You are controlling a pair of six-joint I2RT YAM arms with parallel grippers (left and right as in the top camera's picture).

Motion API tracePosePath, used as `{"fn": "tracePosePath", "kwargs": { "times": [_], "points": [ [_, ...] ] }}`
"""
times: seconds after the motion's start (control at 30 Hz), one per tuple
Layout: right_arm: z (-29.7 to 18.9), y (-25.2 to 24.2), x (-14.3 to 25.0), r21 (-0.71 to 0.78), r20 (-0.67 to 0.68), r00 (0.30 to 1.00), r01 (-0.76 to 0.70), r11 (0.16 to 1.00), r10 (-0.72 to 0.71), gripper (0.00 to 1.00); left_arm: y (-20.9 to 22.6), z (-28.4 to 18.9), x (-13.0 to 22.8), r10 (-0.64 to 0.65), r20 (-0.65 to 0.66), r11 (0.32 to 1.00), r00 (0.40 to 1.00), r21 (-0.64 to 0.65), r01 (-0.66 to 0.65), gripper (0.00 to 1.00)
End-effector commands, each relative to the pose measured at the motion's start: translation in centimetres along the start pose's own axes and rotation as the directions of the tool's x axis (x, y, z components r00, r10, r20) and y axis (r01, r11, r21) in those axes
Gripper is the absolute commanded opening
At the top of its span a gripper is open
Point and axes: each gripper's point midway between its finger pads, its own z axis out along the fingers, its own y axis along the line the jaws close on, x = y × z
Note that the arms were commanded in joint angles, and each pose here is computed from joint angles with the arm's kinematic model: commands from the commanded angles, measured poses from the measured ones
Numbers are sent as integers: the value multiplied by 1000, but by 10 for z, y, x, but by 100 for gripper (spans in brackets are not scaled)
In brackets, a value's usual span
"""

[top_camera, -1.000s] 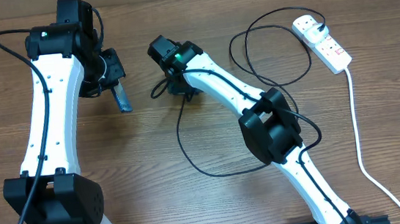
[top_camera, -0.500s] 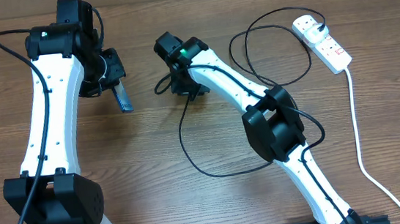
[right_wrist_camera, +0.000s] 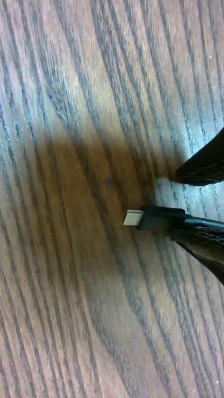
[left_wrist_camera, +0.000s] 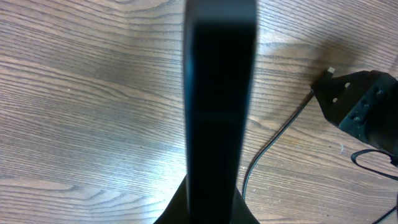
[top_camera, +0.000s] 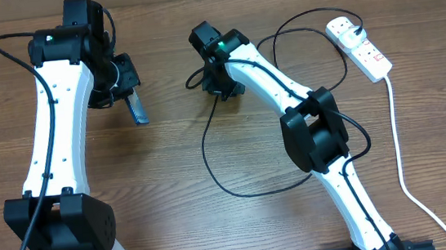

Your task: Plug charger to phone and switch on socket

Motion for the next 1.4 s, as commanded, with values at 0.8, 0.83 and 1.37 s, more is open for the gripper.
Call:
{"fn": "tracePosePath", "kwargs": {
  "times": [0.8, 0.83, 1.37],
  "points": [
    [-33, 33, 16, -150, -28, 993, 109, 983, -115, 4, -25, -3, -1, 117, 8, 985, 993, 129, -117, 4],
    [-53, 35, 12, -173, -9, 994, 110, 979, -113, 4, -35, -5, -1, 155, 16, 970, 988, 185, -155, 4],
    [-329, 12, 95, -468, 236, 859, 510, 721, -454, 4, -102, -160, -51, 124, 347, 606, 930, 715, -348, 4]
  ]
}}
